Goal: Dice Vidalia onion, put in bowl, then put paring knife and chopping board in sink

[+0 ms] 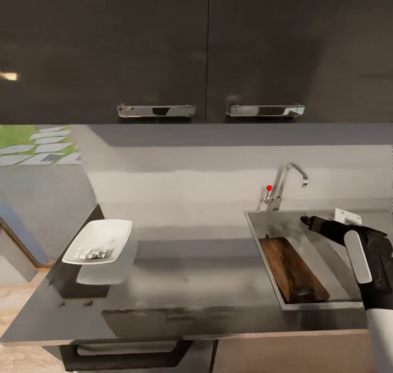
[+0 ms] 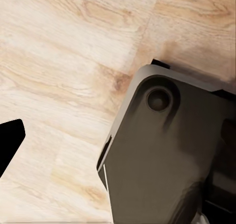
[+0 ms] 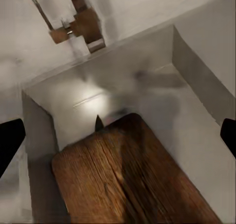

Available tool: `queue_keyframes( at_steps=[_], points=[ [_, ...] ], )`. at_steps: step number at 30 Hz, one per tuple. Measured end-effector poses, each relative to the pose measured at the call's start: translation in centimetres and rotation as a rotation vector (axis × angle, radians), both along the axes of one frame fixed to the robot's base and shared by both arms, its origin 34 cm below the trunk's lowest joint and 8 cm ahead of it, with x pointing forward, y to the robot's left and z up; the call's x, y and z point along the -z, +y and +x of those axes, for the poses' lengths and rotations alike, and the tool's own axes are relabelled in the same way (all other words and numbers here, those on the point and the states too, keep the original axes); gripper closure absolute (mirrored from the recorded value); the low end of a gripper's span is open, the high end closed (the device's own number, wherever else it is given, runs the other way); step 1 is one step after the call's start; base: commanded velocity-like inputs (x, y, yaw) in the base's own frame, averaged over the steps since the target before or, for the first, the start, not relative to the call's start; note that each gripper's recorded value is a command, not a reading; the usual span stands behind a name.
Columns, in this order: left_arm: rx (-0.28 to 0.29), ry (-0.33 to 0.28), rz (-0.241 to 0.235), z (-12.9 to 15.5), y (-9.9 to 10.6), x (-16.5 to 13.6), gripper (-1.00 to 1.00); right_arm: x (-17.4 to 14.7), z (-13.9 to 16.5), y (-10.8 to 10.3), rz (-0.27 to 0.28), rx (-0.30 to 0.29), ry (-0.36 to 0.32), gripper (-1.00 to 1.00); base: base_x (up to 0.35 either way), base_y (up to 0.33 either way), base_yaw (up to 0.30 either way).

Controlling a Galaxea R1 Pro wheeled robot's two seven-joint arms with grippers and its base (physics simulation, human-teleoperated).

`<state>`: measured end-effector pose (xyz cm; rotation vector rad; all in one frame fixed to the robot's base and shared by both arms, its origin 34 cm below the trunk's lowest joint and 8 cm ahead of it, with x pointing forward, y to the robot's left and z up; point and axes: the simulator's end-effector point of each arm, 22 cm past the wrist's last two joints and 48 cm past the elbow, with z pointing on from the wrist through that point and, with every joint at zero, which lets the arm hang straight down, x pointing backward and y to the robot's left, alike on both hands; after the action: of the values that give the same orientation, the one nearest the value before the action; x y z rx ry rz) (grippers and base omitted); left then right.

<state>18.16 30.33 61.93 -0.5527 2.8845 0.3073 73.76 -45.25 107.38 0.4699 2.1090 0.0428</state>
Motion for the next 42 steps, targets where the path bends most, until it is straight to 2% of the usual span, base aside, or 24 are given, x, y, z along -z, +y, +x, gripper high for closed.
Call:
queue_keyframes(
  at_steps=[1,3,6,8,14,17,22,42],
  points=[
    [0.0,0.0,-0.001,0.0,0.0,0.0,-1.0,-0.5,0.2,0.4,0.018,-0.05,-0.014,-1.0,-0.33,0.0,0.0],
    [0.0,0.0,0.0,0.0,0.0,0.0,-1.0,-1.3,0.2,0.8,0.02,-0.129,-0.03,-1.0,-0.333,0.0,0.0],
    [0.0,0.0,-0.001,0.0,-0.1,0.0,-1.0,-1.5,0.0,1.7,-0.031,-0.239,-0.02,-1.0,-0.335,0.0,0.0],
    [0.0,0.0,-0.001,0.0,-0.1,0.0,-1.0,-1.3,-0.3,2.9,-0.059,-0.333,-0.006,-1.0,-0.336,0.0,0.0],
    [0.0,0.0,-0.001,0.0,-0.1,0.0,-1.0,-0.7,-1.7,7.2,-0.056,-0.575,0.016,-1.0,-0.336,0.0,0.0],
    [0.0,0.0,-0.001,0.0,-0.1,0.0,-1.0,-0.6,-1.9,7.6,-0.071,-0.611,0.022,-1.0,-0.336,0.0,0.0],
    [0.0,0.0,-0.001,0.0,-0.1,0.0,-1.0,-0.5,-2.1,7.8,-0.078,-0.628,0.025,-1.0,-0.336,0.0,0.0],
    [0.0,0.001,-0.002,0.0,-0.1,0.0,-1.0,-0.3,-2.0,8.4,-0.069,-0.634,0.024,-1.0,-0.312,0.0,0.0]
  ],
)
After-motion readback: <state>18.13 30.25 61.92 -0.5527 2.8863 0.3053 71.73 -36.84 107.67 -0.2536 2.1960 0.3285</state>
